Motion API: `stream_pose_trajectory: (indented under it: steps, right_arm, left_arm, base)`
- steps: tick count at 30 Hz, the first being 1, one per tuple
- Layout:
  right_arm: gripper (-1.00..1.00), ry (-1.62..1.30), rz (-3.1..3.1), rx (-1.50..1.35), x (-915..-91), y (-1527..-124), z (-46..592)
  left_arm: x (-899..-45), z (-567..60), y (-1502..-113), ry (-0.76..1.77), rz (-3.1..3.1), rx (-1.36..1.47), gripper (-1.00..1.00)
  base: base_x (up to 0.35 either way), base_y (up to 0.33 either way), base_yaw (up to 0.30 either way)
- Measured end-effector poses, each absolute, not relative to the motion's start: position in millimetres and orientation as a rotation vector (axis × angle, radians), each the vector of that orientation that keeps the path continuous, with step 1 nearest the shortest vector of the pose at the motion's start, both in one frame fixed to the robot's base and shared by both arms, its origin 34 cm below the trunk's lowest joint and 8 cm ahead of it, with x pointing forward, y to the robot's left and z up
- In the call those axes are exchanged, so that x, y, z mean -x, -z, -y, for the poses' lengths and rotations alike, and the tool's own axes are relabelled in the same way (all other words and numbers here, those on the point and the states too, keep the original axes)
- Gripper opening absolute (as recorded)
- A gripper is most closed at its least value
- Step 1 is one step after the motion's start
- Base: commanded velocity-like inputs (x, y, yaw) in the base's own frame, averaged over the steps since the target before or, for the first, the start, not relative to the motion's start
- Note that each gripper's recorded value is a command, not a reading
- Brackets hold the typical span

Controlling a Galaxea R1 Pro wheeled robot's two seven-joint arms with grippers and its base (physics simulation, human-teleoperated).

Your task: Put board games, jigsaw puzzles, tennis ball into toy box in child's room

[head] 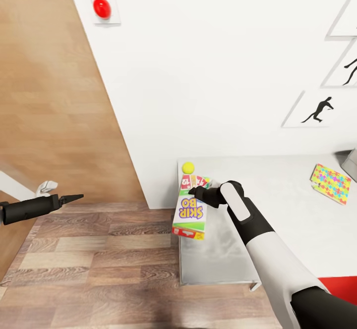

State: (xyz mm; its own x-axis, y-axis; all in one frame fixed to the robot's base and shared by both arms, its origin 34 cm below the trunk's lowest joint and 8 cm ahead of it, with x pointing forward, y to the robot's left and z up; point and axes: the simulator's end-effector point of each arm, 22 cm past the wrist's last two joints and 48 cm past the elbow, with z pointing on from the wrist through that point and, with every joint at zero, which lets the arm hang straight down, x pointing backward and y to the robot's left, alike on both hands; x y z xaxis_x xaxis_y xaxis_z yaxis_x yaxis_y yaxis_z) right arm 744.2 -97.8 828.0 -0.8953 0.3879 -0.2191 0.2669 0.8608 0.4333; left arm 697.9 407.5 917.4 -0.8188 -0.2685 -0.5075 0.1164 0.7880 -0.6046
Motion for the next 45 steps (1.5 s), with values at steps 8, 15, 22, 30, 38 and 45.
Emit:
stream_pose_trajectory:
  steps: [8,15,22,30,38,45]
  right_arm:
    - [1.0,-0.576,-2.735,-0.494,-744.1,-828.0,97.4]
    - [1.0,-0.576,-2.735,-0.494,-744.1,-828.0,97.7]
    - [1.0,-0.574,-2.735,-0.494,-744.3,-828.0,98.4]
    - [1.0,-0.568,-2.735,-0.497,-744.5,-827.2,101.9]
    - [1.0,-0.563,-2.736,-0.499,-744.4,-826.5,104.3]
    - [1.0,-0.563,-2.733,-0.501,-744.4,-826.8,105.2]
  left_arm:
    - [-697.9,-407.5,-917.4,0.858,-2.384,0.113,1.0]
    - [-697.8,-407.5,-917.4,0.858,-2.384,0.113,1.0]
    - [-697.9,-407.4,-917.5,0.858,-2.384,0.112,1.0]
    - [-698.1,-407.4,-917.9,0.857,-2.383,0.11,1.0]
    - [-698.4,-406.6,-918.7,0.859,-2.381,0.106,1.0]
    - [-698.3,-406.5,-918.6,0.859,-2.381,0.107,1.0]
  base:
    - [-0.018,0.025,0.0]
    - [-0.021,0.044,0.0]
    - [-0.001,0.057,0.0]
    - [0.0,-0.016,0.0]
    - [0.0,-0.164,0.0]
    - [0.0,-0.018,0.0]
